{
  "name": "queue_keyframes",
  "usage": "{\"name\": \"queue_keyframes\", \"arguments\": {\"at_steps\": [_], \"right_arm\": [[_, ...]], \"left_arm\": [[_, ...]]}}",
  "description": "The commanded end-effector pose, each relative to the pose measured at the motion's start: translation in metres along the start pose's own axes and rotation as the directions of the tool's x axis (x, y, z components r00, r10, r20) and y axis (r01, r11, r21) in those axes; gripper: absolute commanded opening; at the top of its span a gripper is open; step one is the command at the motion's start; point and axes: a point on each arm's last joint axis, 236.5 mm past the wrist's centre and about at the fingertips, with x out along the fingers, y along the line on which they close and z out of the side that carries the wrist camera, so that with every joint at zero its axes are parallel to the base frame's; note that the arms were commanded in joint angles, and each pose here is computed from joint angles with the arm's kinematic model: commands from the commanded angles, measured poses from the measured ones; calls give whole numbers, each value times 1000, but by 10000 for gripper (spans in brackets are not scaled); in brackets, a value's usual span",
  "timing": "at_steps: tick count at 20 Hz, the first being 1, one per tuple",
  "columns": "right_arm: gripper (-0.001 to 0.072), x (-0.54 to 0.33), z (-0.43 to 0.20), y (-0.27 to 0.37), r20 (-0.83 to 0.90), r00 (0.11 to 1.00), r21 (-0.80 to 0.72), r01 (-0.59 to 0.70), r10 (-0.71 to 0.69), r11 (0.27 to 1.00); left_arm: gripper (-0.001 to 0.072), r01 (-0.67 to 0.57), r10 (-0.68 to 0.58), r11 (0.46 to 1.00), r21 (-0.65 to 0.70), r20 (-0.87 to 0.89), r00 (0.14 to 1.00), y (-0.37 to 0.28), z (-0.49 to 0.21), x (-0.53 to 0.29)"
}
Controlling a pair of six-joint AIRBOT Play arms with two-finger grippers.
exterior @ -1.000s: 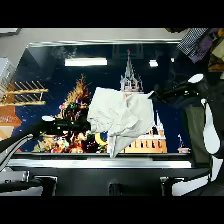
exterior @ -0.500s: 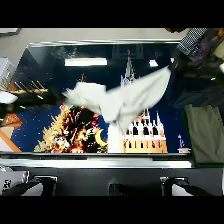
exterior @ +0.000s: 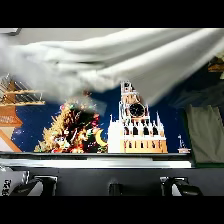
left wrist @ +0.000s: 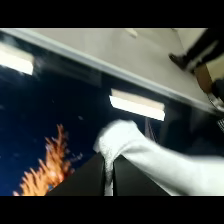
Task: Fold the clothes and pants, and hang the long-sleeved shirts on hangers.
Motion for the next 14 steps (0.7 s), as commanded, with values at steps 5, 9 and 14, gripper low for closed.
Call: {"name": "queue_keyframes", "arguments": {"at_steps": [5,9,14], "right_arm": [[29,-71,34,27,98,995,74,-20,13,997],[29,-55,-15,30,-102,994,134,-35,49,990],[29,37,-158,-22,-513,858,273,124,35,954]], "left_arm": [[19,-47,34,993,105,124,992,-26,17,-83],[20,-51,41,993,102,90,995,-24,8,-81],[20,-42,44,999,18,-120,992,24,-41,19]]}}
